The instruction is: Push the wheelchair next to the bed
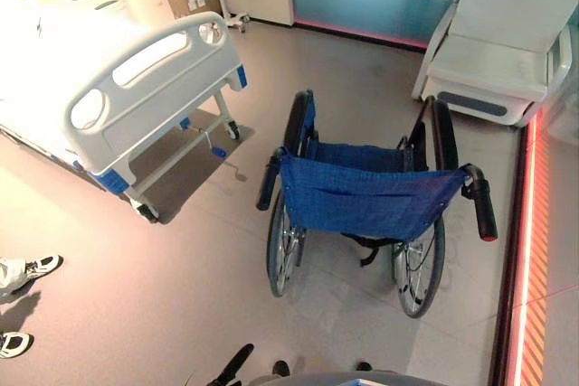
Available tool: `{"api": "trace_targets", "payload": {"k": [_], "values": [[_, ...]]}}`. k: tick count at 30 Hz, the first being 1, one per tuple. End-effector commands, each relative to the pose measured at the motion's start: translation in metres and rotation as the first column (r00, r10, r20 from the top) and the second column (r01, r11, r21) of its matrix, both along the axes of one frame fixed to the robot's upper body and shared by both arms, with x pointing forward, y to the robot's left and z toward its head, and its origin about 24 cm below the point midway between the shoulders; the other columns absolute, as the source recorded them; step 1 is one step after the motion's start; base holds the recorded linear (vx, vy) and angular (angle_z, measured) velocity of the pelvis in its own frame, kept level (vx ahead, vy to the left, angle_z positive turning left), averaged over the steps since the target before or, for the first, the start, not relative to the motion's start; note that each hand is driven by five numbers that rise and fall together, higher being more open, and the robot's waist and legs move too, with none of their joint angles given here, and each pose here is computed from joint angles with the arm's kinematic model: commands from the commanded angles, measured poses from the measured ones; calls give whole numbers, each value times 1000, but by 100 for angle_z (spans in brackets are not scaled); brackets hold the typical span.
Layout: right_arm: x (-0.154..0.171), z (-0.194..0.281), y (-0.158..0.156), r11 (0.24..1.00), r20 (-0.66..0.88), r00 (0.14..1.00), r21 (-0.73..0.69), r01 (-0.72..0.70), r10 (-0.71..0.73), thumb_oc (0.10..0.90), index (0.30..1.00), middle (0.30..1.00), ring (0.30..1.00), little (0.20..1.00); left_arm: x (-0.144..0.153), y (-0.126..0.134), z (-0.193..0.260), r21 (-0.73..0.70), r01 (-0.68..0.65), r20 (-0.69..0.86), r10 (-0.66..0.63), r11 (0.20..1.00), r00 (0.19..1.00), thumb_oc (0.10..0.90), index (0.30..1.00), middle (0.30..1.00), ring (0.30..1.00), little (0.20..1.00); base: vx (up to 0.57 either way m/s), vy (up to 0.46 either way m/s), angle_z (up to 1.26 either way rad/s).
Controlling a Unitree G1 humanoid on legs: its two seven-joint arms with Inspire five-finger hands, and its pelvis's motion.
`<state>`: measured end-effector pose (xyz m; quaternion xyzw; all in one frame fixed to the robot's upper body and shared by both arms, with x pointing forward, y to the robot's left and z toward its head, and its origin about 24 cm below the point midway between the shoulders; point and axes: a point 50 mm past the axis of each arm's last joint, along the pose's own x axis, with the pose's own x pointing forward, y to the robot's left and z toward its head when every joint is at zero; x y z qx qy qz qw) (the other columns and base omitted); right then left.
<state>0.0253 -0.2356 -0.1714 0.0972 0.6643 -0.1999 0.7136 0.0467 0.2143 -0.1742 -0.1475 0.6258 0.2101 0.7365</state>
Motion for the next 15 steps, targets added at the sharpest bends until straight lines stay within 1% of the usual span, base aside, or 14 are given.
{"api": "trace_targets", "payload": {"k": [1,8,15], "values": [[21,-3,19,999,12,1000,44,-15,15,800,900,900,900,900,18,-18,-1,-65,40,16,-39,997,999,800,900,900,900,900,0,0,0],[19,-3,19,999,1,1000,47,-5,5,800,900,900,900,900,17,-14,-1,-20,43,-10,-44,999,999,800,900,900,900,900,0,0,0],[18,-3,18,999,-5,1000,48,-7,8,800,900,900,900,900,17,-13,-1,-14,40,-7,-40,999,999,800,900,900,900,900,0,0,0]]}}
